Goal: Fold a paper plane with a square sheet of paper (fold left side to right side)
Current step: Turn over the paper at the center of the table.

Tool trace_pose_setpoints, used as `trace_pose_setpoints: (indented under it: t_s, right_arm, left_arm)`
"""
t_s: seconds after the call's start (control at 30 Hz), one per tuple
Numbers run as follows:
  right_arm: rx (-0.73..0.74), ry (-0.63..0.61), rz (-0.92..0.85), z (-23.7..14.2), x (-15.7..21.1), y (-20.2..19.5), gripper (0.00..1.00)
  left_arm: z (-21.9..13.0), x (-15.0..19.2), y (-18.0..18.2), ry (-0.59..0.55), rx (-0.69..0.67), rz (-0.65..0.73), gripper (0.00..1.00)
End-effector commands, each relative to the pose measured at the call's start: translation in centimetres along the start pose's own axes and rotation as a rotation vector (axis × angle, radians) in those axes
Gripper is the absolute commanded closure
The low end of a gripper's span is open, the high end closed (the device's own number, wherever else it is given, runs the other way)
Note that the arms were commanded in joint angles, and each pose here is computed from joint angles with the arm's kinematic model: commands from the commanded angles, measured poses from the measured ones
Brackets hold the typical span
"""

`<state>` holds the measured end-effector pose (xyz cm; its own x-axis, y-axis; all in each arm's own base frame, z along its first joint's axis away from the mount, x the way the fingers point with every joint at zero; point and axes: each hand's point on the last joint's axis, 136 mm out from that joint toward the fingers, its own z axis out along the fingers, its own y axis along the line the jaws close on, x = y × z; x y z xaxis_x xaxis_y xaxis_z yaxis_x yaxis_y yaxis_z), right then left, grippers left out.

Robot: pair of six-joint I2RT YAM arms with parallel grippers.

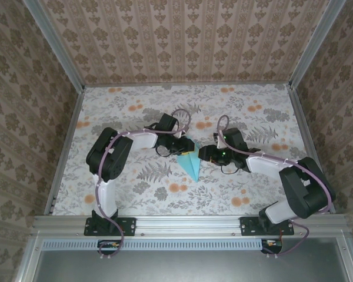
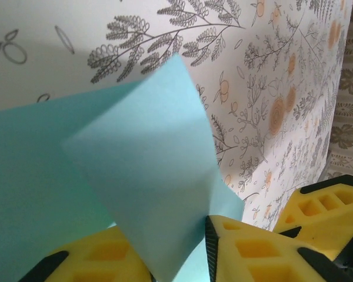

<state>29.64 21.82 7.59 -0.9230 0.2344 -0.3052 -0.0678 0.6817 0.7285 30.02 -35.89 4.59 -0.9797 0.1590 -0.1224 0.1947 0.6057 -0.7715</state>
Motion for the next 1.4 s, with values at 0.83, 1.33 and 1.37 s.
trace_pose_setpoints:
  t_s: [0.83, 1.33, 1.37]
  right_arm:
    - [-0.518, -0.03, -0.052, -5.8, -2.6, 8.7, 0.0]
    - [-0.743, -0.014, -0.029, -4.3, -4.5, 14.5, 0.24]
    - [-0.745, -0.022, -0.033, -4.5, -4.8, 14.7, 0.28]
  left_arm:
    - [-15.2, -7.9, -14.4, -0.341, 0.239, 0.259, 0.92]
    - [-15.9, -7.4, -15.5, -0.35, 0.288, 0.237, 0.92]
    - [-15.8, -7.3, -15.4, -0.35, 0.288, 0.233, 0.91]
